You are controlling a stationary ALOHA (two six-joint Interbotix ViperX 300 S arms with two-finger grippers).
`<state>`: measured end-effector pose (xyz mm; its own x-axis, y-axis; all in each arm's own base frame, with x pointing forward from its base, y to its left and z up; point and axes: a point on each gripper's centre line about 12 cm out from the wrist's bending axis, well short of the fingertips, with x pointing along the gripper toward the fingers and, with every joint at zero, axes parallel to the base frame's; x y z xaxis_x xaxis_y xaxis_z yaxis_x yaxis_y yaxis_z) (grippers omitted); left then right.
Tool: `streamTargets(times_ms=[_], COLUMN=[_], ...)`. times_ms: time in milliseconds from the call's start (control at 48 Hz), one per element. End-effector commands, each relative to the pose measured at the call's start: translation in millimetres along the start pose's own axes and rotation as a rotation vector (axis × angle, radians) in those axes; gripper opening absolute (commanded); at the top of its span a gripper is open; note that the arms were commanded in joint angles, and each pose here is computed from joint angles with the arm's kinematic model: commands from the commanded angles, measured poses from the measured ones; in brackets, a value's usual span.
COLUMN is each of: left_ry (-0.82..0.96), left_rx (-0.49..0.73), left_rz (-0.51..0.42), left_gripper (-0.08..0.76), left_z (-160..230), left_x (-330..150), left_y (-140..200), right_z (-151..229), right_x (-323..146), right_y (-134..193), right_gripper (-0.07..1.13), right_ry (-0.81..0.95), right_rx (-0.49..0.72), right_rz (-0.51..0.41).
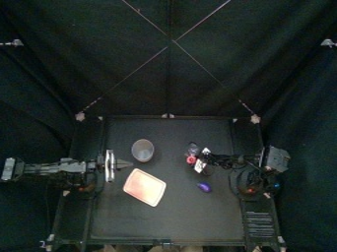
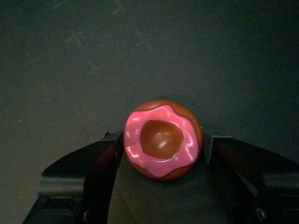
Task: Pick the donut then place it in the grey bowl
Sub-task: Place donut in the grey bowl
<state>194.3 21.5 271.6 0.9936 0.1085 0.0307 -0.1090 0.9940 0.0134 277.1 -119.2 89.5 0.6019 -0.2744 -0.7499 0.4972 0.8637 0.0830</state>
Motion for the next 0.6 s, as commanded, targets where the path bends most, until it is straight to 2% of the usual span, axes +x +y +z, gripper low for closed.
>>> streamTargets(times_ms=[21,104,208,438,604], left_ry=[-0.014,-0.011,-0.011,-0.023,-0.024], left_rx=[-0.001,-0.001,-0.001,0.003,-0.003], left_rz=[0.003,0.003,0.005,0.025,0.032], left_gripper=[0.023,0.023,0.023,0.023,0.023], left_z=[4,3,3,4,5], left_x=[2,1,1,1,1], left_y=[1,1,1,5,6], right_z=[11,19,49,165,222], right_x=[-3,-3,-5,-24,-24], right_y=[2,5,15,40,57], right_gripper=[0.79,0.72,0.72,0.72,0.72], right_ry=[-0.033,-0.053,-0.132,-0.445,-0.63], right_rx=[-0.004,-0.007,-0.021,-0.065,-0.086], right_rz=[0.007,0.013,0.036,0.087,0.118])
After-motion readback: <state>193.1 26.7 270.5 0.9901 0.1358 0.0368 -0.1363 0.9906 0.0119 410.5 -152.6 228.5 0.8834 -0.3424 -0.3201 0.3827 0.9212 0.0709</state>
